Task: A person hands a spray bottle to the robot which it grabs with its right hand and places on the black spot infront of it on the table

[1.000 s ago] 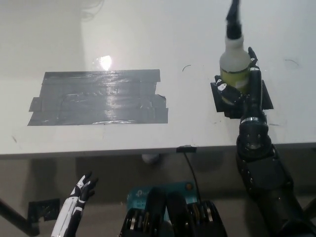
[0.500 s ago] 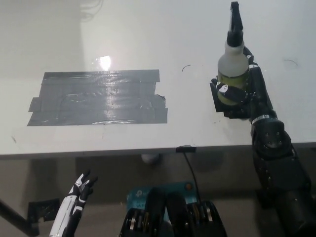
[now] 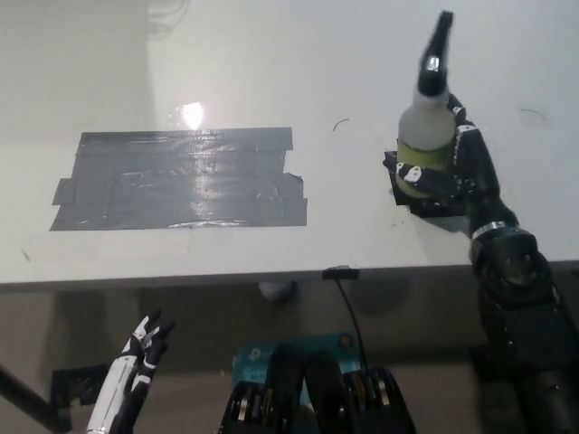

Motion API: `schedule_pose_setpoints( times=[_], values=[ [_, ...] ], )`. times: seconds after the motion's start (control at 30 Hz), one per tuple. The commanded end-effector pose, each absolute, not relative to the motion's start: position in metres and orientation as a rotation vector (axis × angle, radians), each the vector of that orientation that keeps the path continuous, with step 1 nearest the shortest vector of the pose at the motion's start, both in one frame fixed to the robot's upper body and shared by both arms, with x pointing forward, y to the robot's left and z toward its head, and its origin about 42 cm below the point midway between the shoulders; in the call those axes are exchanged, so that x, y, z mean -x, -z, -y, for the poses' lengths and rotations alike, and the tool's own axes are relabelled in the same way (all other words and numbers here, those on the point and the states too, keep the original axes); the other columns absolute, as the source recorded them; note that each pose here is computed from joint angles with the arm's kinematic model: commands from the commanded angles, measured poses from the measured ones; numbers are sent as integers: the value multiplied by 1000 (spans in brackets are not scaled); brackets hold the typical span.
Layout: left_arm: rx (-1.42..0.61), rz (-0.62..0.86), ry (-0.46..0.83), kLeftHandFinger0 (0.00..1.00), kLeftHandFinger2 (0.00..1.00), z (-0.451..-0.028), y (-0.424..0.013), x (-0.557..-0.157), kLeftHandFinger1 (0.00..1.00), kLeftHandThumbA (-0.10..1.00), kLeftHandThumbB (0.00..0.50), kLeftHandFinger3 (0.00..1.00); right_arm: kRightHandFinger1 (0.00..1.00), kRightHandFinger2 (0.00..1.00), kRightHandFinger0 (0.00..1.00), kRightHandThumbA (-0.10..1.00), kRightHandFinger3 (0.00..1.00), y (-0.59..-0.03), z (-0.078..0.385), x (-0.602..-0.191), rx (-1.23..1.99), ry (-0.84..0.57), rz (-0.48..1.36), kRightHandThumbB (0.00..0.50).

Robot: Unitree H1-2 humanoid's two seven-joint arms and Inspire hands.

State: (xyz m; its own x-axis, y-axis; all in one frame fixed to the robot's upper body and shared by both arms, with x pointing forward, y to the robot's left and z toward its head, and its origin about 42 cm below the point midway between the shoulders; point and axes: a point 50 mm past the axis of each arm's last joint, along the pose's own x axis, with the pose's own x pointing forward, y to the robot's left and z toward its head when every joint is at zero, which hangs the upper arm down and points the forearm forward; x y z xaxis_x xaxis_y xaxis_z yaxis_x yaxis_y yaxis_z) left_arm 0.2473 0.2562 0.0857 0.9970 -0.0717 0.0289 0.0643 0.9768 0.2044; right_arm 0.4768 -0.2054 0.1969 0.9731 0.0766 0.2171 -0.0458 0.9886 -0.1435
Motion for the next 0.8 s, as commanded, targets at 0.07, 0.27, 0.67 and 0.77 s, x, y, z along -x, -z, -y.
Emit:
schedule_pose_setpoints(
  times=[0.07,0.27,0.67,0.77],
  values=[
    [-196,93,81,1000,924,-260,-95,-248,1000,903,328,1000,1000,1000,1000,954,1000,-228,223,-475,162,-66,320,500],
    [-197,91,79,1000,936,-261,-96,-249,1000,911,332,1000,1000,1000,1000,933,1000,-231,236,-466,149,-62,339,500],
    [-185,88,68,1000,926,-262,-94,-248,1000,888,338,1000,1000,1000,1000,883,1000,-229,257,-438,126,-67,346,499],
    [-186,91,71,1000,929,-262,-94,-248,1000,890,340,1000,1000,1000,1000,894,1000,-229,262,-429,147,-66,365,495]
  ],
)
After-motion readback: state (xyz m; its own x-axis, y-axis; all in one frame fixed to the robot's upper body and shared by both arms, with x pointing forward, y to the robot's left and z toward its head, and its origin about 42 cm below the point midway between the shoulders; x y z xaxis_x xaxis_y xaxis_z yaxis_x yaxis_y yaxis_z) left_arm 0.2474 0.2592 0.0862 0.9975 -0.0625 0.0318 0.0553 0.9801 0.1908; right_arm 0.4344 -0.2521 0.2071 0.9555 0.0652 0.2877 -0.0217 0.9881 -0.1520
